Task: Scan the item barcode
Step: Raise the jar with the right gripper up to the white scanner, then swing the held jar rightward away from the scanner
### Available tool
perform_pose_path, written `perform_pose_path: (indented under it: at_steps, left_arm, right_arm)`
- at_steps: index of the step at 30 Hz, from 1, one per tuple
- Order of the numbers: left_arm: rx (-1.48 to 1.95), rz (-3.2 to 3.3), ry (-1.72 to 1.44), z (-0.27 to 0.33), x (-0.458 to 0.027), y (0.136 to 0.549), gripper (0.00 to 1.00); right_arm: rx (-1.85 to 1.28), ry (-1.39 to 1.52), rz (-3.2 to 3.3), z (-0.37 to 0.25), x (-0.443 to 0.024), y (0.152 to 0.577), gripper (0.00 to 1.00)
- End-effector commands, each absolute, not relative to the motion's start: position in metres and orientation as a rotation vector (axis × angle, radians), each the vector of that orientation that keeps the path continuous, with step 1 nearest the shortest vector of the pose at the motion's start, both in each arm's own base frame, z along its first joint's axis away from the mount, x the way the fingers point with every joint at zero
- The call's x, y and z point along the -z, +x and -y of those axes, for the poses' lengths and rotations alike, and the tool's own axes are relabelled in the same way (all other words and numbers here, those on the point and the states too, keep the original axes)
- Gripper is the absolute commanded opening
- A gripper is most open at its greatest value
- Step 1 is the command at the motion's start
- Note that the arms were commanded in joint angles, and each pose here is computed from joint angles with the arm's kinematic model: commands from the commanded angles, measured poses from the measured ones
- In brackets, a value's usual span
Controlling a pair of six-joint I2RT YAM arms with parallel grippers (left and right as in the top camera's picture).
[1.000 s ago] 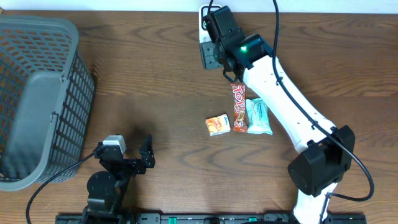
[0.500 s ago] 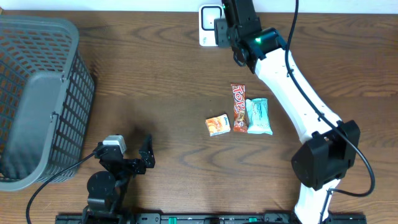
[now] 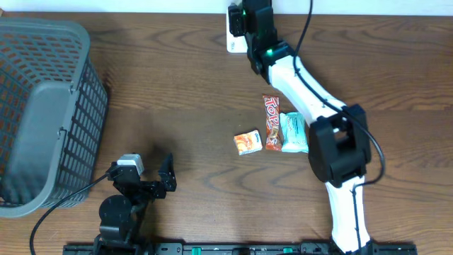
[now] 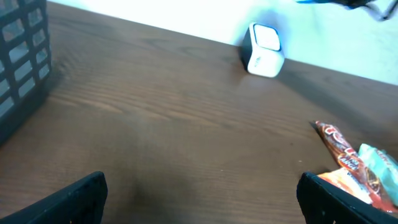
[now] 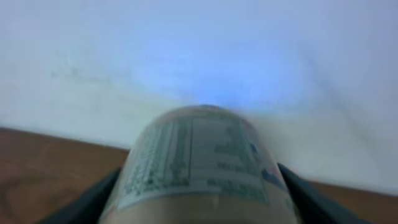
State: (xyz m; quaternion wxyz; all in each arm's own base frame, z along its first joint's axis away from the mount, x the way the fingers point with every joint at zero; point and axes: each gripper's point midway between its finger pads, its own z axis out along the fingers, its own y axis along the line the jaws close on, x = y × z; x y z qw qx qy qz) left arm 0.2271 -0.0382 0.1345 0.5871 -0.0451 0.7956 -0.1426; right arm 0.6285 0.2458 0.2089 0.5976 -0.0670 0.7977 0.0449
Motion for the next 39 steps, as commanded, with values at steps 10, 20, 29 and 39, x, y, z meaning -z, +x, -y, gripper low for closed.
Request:
perform_pose_path:
  at_steps: [10, 20, 29, 39]
  left_arm:
    - [0.345, -1.893, -0.111, 0.040, -0.122, 0.225, 0.98]
    - [0.345, -1.893, -0.111, 0.040, -0.122, 0.225, 0.98]
    - [0.345, -1.893, -0.111, 0.040, -0.122, 0.225, 0.98]
    - [0.345, -1.893, -0.111, 0.040, -0.122, 0.225, 0.98]
  right_arm:
    - [-0.038, -0.204, -1.790, -0.251, -0.168, 0.650, 0.41]
    - [-0.006, -0.216, -1.797, -0.245, -0.166, 0.651, 0.40]
    - [0.019, -0.218, -1.827, -0.237, -0.199, 0.639, 0.39]
    - [0.014, -0.138, -2.090, -0.194, -0.255, 0.563, 0.43]
